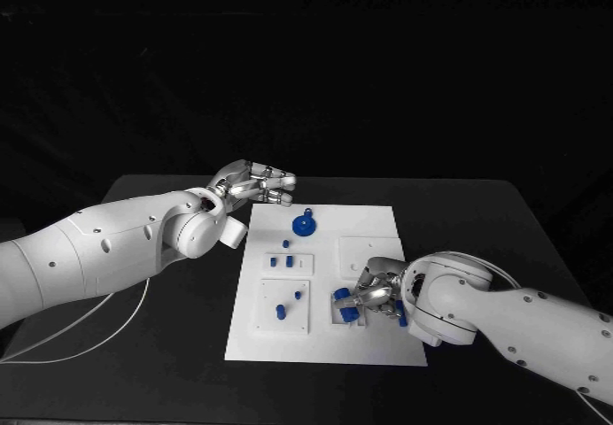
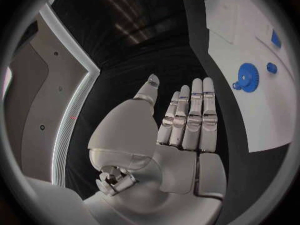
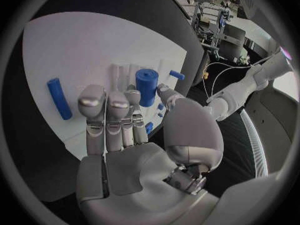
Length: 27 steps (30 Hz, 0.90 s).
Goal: Assemble the parts on the task board
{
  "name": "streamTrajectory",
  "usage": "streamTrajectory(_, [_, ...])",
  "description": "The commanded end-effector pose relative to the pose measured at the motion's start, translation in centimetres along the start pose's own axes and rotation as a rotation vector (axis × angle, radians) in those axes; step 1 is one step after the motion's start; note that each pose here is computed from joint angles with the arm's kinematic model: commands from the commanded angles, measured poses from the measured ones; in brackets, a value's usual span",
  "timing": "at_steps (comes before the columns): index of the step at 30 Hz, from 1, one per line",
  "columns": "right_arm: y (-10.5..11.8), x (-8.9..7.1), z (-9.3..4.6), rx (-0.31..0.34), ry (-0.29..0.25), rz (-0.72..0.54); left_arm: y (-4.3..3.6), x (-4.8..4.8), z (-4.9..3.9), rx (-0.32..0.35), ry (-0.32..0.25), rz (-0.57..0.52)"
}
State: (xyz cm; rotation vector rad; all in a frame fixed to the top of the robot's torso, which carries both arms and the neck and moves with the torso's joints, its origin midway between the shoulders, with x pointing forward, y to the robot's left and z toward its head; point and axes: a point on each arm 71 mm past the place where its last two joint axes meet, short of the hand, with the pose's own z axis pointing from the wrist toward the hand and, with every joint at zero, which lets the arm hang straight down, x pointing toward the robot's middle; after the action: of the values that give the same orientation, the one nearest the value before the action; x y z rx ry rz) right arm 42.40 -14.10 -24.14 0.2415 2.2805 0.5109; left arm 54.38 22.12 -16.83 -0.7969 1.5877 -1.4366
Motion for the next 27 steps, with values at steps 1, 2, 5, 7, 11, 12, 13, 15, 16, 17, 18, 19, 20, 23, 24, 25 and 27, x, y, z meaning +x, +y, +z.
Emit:
streamTrajectory(1, [-0.20,0.77,0.11,0.018,0.043,-0.012,-0.11,0.25,0.07,0.006,0.018,-0.004])
streamTrajectory(2, [-0.18,0.77,0.12,0.018,0.042,-0.012,-0.11,0.25,0.08,0.006,0.018,-0.003])
streamTrajectory(5, [-0.15,0.78,0.12,0.016,0.043,-0.012,-0.13,0.25,0.08,0.008,0.017,-0.003])
streamTrajectory(7, [-0.14,0.79,0.13,0.014,0.044,-0.013,-0.15,0.25,0.08,0.011,0.016,-0.003])
streamTrajectory(11, [-0.11,0.81,0.14,0.011,0.047,-0.016,-0.16,0.23,0.08,0.014,0.015,-0.002])
streamTrajectory(12, [-0.10,0.82,0.14,0.010,0.048,-0.016,-0.17,0.23,0.08,0.014,0.015,-0.002])
streamTrajectory(13, [-0.09,0.82,0.14,0.009,0.047,-0.016,-0.17,0.24,0.07,0.015,0.016,-0.002])
streamTrajectory(15, [-0.08,0.81,0.14,0.008,0.046,-0.015,-0.17,0.24,0.07,0.015,0.016,-0.003])
streamTrajectory(16, [-0.07,0.80,0.14,0.007,0.045,-0.014,-0.17,0.24,0.07,0.015,0.016,-0.003])
streamTrajectory(17, [-0.07,0.79,0.13,0.006,0.044,-0.013,-0.17,0.24,0.07,0.015,0.017,-0.003])
streamTrajectory(18, [-0.07,0.78,0.12,0.005,0.042,-0.012,-0.17,0.24,0.07,0.015,0.017,-0.003])
streamTrajectory(19, [-0.07,0.76,0.11,0.004,0.040,-0.010,-0.17,0.24,0.07,0.015,0.017,-0.003])
streamTrajectory(20, [-0.06,0.75,0.10,0.002,0.038,-0.009,-0.17,0.23,0.06,0.015,0.016,-0.003])
streamTrajectory(23, [-0.01,0.68,0.01,-0.013,0.031,-0.003,-0.17,0.20,0.04,0.015,0.016,-0.002])
streamTrajectory(24, [0.00,0.66,-0.02,-0.018,0.029,-0.002,-0.17,0.20,0.04,0.015,0.016,-0.002])
streamTrajectory(25, [0.04,0.63,-0.09,-0.028,0.026,0.000,-0.17,0.18,0.03,0.015,0.015,-0.002])
streamTrajectory(27, [0.07,0.59,-0.21,-0.041,0.022,0.003,-0.16,0.16,0.02,0.015,0.015,-0.002])
